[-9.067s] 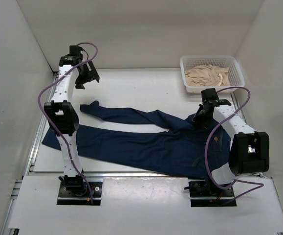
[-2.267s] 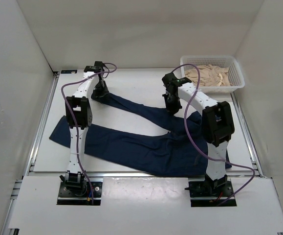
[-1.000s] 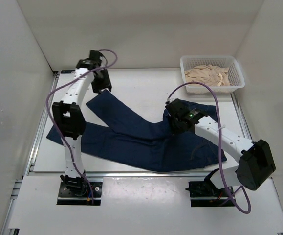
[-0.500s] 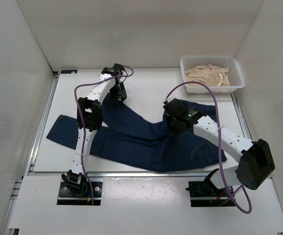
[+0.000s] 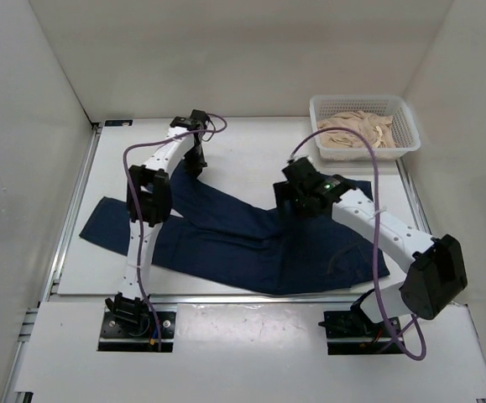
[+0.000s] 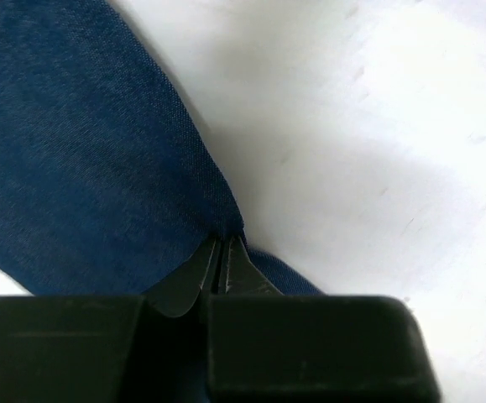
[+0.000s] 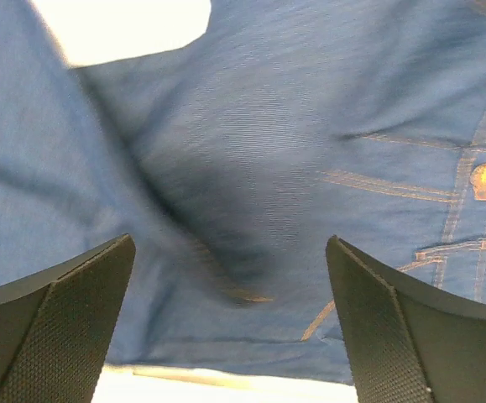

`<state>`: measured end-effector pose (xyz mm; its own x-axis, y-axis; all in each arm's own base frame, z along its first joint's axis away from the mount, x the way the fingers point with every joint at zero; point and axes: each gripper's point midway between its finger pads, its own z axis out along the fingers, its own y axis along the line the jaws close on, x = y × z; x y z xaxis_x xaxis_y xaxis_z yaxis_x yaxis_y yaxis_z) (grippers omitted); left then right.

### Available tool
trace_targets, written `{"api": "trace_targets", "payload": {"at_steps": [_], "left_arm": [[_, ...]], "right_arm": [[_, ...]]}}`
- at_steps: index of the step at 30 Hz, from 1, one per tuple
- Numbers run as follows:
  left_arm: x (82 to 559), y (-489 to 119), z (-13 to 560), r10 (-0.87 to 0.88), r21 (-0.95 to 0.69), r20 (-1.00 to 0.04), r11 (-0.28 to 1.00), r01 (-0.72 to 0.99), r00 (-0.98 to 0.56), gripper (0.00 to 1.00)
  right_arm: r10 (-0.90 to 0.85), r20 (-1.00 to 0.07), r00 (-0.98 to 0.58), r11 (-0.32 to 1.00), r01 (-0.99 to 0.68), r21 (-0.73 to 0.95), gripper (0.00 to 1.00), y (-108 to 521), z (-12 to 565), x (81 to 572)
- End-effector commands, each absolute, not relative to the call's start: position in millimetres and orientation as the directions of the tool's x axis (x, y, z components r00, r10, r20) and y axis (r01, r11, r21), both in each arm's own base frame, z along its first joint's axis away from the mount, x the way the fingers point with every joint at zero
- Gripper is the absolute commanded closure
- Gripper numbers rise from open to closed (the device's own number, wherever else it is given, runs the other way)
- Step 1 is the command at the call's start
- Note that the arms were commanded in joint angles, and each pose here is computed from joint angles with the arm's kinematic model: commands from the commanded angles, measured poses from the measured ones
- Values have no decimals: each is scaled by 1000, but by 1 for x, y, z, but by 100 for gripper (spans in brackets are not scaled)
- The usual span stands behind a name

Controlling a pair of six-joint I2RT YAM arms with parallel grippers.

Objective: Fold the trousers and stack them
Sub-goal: Flatten the trousers out

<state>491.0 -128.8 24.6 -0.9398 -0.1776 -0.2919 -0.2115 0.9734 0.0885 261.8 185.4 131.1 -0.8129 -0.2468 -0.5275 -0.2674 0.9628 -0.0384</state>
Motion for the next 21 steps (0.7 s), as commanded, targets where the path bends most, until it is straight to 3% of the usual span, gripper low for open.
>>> {"api": "trace_targets", "payload": {"at_steps": [1, 5, 10, 21], "left_arm": [[505, -110, 118, -233, -27, -458, 968, -248, -858, 90], [505, -93, 162, -249, -22, -553, 958, -286, -795, 90], [508, -87, 212, -272, -73, -635, 953, -294, -723, 90], [499, -79, 249, -269, -89, -672, 954, -285, -690, 90]], "right_arm": [[-70, -634, -770, 997, -68, -27, 0, 149, 175, 288], [229, -596, -770, 973, 185, 134, 3, 78, 178, 311], [524, -380, -762, 850, 439, 291, 10, 12, 139, 321], [722, -216, -657, 676, 604, 422, 2, -1, 105, 408]]}}
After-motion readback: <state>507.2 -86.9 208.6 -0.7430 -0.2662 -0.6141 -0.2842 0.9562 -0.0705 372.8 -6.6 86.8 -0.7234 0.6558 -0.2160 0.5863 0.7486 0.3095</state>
